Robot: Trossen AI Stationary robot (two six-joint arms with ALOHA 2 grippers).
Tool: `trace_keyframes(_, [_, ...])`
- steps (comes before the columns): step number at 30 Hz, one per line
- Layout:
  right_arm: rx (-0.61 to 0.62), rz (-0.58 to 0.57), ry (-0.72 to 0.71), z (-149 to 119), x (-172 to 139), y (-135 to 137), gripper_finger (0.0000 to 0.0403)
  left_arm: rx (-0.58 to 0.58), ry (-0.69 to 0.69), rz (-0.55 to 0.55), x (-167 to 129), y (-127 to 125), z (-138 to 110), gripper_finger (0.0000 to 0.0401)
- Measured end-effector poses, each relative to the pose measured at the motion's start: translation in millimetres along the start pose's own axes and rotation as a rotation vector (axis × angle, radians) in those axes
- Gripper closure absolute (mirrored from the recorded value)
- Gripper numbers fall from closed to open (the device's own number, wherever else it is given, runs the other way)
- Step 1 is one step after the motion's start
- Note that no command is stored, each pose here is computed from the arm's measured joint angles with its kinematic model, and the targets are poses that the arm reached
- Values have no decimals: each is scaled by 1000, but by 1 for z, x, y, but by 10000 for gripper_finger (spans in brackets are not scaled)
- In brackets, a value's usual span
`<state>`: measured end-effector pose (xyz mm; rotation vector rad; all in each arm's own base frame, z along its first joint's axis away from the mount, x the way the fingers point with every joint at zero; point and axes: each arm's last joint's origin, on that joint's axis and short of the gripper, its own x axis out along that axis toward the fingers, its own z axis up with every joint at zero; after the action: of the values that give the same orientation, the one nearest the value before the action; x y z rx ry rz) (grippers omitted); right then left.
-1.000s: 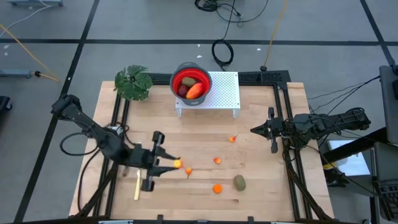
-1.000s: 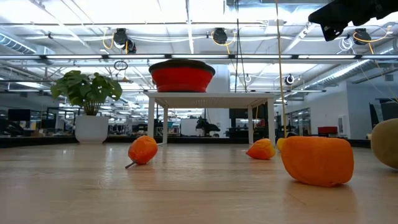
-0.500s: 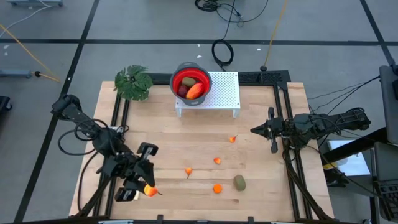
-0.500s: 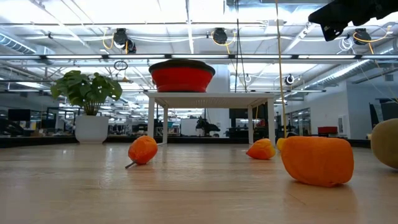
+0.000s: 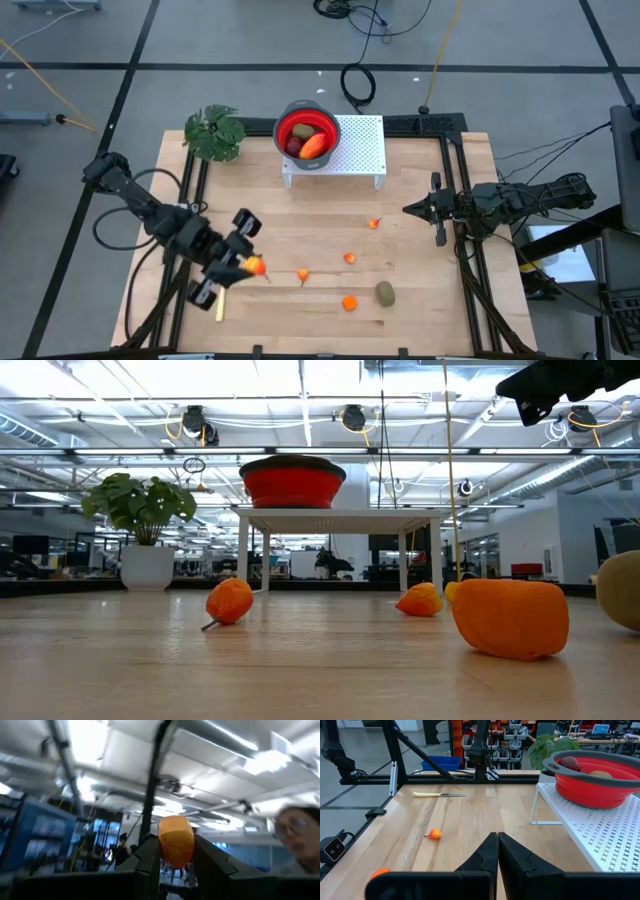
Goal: Pick & Place Fruit
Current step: Put the pear into the red strainer bowl on the shelf
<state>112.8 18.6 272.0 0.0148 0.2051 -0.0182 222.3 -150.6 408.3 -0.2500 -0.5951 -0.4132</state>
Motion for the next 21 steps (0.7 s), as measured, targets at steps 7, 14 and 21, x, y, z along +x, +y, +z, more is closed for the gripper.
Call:
trace_keyframes(7, [0,0,1,0,0,0,399,-331,-102,239,-1,7,6,308])
trace_keyframes(14, [0,0,1,0,0,0,399,-609,-211,457,-4,14,7,308])
trace_keyframes(21, [0,0,1,0,0,0,399,-656,-230,492,-4,15,6,308])
